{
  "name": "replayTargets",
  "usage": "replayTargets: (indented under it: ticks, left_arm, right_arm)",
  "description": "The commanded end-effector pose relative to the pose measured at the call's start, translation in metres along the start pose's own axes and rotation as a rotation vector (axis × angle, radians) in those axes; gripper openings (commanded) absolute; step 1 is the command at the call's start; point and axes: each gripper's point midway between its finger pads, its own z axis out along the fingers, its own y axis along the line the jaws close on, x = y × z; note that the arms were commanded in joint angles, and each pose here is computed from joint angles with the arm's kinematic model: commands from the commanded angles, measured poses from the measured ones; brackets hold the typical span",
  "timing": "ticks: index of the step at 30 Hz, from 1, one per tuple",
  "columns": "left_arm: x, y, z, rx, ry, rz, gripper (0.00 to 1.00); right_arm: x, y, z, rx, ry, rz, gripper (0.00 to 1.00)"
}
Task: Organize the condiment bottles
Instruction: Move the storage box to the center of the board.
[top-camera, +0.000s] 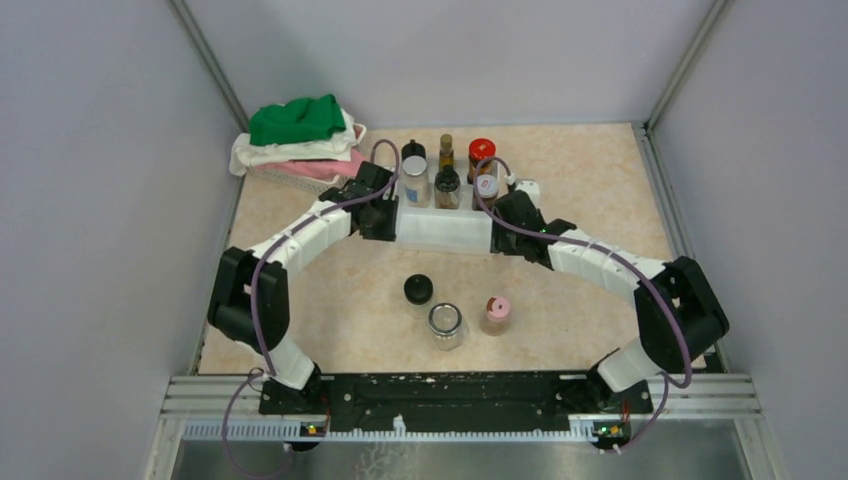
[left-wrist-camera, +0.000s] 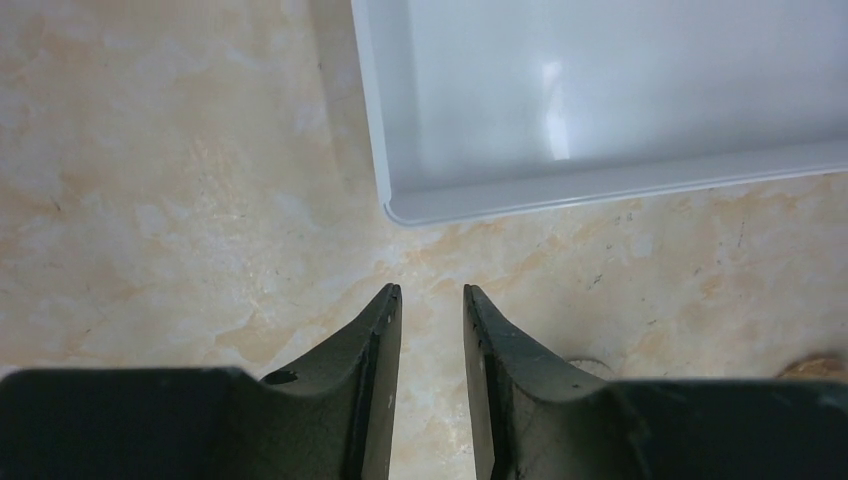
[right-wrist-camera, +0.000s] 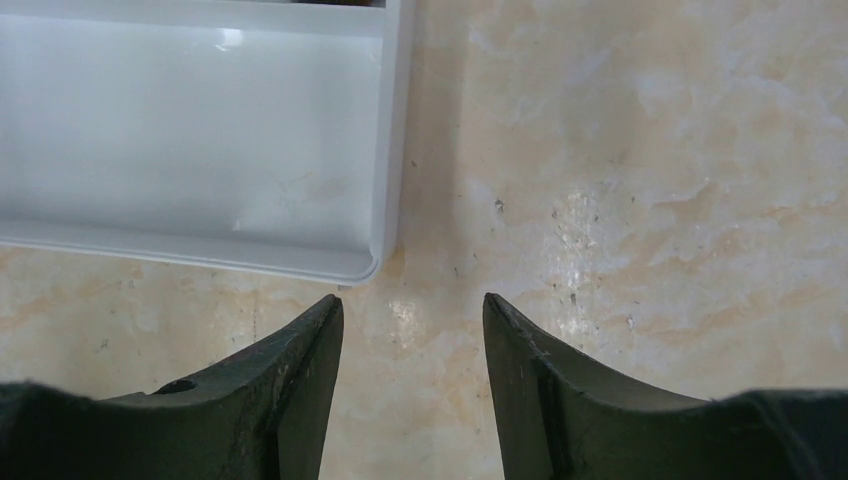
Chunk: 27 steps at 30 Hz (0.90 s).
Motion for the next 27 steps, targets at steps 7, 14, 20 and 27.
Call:
replayTargets:
  ticks: [7,14,20,27]
  left_arm:
    - [-0.045,-0.014,0.006,0.038,-0.089,0.018,0.37]
    - [-0.052,-0.013,0.019,0.018,-0.092,0.015,0.33]
    - [-0.049,-0.001,0.035,-0.056,-0.066,0.004,0.33]
    - [-0.040,0.012,0.039,-0.131,-0.046,-0.007,0.34]
  right_arm:
    - [-0.019,0.029,0.032,-0.058,-0.053,0.041,0.53]
    - [-0.029,0.033,0.047,-0.063,-0.082,0.039,0.53]
    - [-0.030,0.034,0.061,-0.055,-0.068,0.029,0.52]
    - [-0.025,0.034,0.071,-0.060,-0.053,0.019,0.50]
